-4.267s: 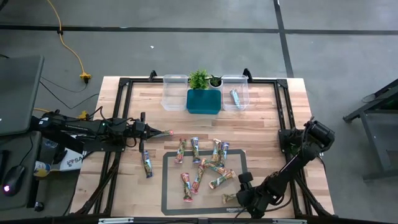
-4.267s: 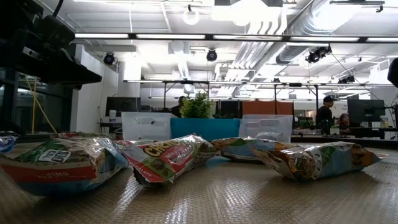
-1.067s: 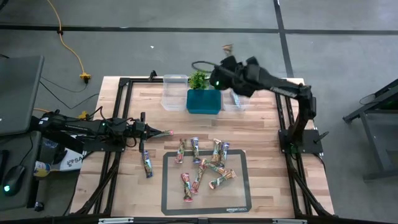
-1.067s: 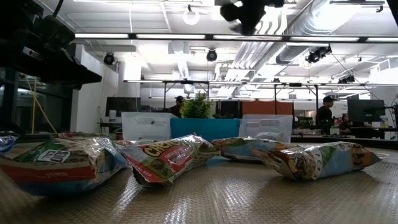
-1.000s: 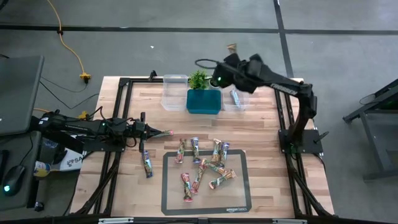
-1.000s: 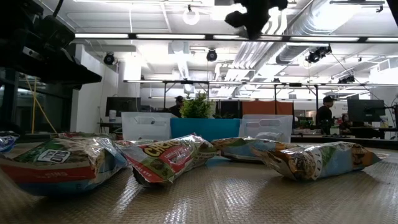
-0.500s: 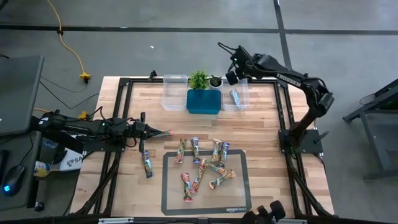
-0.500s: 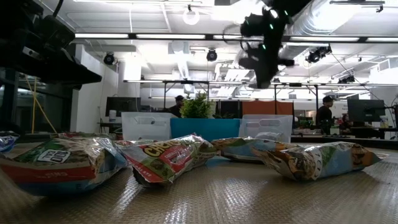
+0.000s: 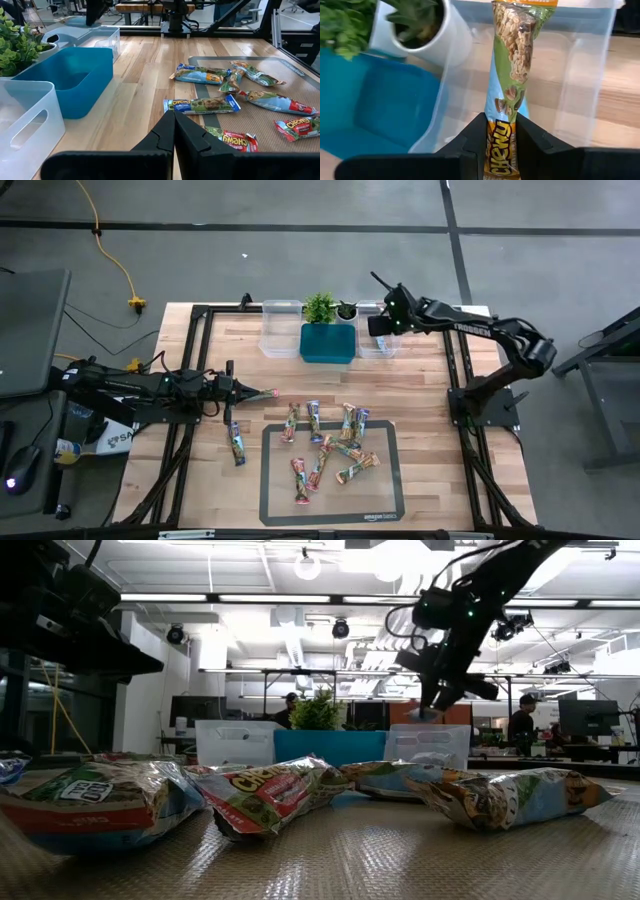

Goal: Pick and place Granola Bars by type
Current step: Put the yellow granola bar into the right transparent bin

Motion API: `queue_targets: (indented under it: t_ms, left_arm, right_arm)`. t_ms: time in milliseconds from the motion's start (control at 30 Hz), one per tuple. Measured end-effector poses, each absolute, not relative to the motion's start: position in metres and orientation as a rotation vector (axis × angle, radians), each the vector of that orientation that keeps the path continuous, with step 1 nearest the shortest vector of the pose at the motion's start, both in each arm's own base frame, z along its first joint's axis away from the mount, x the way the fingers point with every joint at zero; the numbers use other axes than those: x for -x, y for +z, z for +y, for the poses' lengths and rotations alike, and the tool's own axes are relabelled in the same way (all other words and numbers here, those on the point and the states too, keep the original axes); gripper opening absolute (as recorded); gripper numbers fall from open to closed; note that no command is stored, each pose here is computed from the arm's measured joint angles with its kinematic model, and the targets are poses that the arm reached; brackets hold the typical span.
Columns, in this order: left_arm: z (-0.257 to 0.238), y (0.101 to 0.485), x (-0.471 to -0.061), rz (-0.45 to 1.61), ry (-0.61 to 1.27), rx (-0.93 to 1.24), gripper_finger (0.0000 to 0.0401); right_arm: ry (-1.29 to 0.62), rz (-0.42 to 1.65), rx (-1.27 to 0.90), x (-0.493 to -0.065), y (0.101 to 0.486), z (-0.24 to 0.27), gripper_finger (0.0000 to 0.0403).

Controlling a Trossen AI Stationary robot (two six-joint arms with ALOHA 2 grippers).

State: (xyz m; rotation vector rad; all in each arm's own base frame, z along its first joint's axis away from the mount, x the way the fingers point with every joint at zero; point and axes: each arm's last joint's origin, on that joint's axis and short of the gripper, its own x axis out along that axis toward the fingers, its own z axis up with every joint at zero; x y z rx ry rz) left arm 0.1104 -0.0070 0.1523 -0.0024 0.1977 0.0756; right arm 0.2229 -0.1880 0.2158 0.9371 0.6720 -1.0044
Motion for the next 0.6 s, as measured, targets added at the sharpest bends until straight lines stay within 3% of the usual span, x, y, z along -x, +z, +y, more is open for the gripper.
queue_targets:
  t_ms: [600]
  left_arm:
    - [-0.0071,0.1523,-0.1104,0.197,0.075,0.002,0.0001]
  right_arm:
    - [-0.954,0.708,-0.963,-0.2202,0.214,-0.1804,0.0068]
